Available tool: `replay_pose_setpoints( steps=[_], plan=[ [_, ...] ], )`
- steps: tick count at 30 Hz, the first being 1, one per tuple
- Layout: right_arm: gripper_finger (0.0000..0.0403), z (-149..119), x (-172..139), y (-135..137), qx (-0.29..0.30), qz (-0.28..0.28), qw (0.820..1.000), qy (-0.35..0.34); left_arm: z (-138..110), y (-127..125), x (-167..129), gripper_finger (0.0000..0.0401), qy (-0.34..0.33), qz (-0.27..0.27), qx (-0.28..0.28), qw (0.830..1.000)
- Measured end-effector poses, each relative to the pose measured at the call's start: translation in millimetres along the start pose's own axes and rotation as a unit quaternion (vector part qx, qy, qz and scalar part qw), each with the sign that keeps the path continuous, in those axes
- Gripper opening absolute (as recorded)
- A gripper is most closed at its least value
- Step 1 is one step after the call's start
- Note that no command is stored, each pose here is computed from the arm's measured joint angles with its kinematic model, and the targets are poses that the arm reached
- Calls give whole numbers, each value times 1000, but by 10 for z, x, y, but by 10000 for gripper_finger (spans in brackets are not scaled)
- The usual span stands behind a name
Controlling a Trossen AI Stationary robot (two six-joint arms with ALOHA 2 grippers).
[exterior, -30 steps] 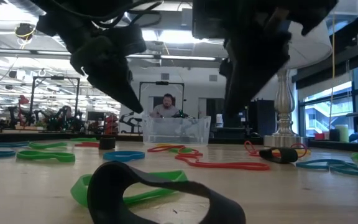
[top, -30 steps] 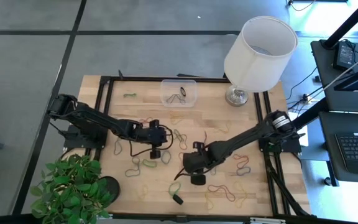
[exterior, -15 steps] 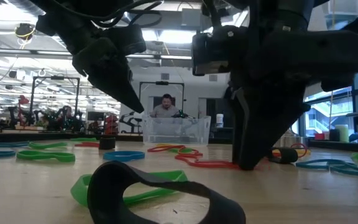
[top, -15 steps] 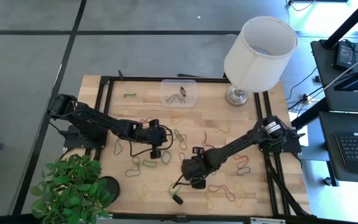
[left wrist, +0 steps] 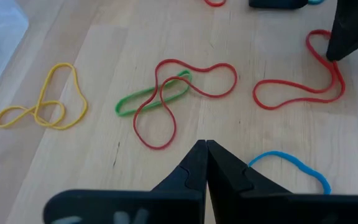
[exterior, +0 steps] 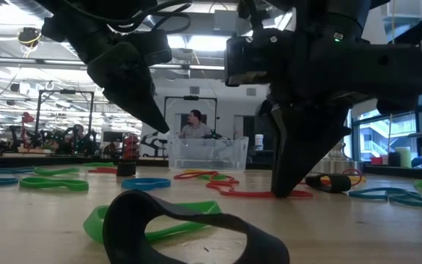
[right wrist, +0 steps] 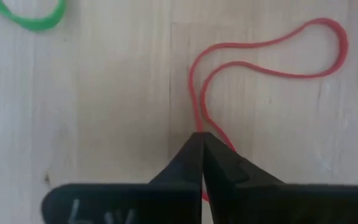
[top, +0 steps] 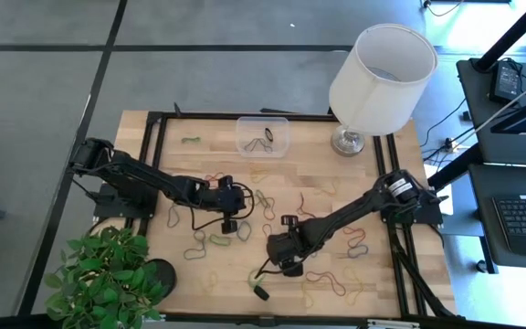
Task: Pick and place rubber bands into bin
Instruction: Put the red rubber band into the transparent bin
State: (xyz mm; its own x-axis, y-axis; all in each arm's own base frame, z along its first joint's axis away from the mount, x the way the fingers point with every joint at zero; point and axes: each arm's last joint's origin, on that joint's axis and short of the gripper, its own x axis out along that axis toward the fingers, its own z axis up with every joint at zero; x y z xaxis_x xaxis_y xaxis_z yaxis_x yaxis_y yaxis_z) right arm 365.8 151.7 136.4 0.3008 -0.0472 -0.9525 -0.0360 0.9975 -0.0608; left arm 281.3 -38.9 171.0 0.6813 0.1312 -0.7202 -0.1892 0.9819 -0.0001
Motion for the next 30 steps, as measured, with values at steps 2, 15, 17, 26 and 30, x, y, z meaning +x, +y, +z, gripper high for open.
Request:
replay_pose_setpoints(
  steps=[2,15,17,26,30],
  plan=[
    [4,-17,-82,-38,-4,-10,1000,2,0,0,0,1,0,0,0,1000],
    [2,58,-594,-485,30,-49,998,-23,3,-6,-1,1,0,-8,-1,1000],
    [2,74,-680,-571,31,-66,997,-36,3,-6,-1,1,0,-8,-1,1000],
    [2,141,-996,-1124,66,-104,989,-79,0,-7,-1,7,1,-10,0,1000],
    [1,217,-1108,-1438,92,-118,984,-97,6,-8,-1,3,-1,-10,-1,1000]
  ],
)
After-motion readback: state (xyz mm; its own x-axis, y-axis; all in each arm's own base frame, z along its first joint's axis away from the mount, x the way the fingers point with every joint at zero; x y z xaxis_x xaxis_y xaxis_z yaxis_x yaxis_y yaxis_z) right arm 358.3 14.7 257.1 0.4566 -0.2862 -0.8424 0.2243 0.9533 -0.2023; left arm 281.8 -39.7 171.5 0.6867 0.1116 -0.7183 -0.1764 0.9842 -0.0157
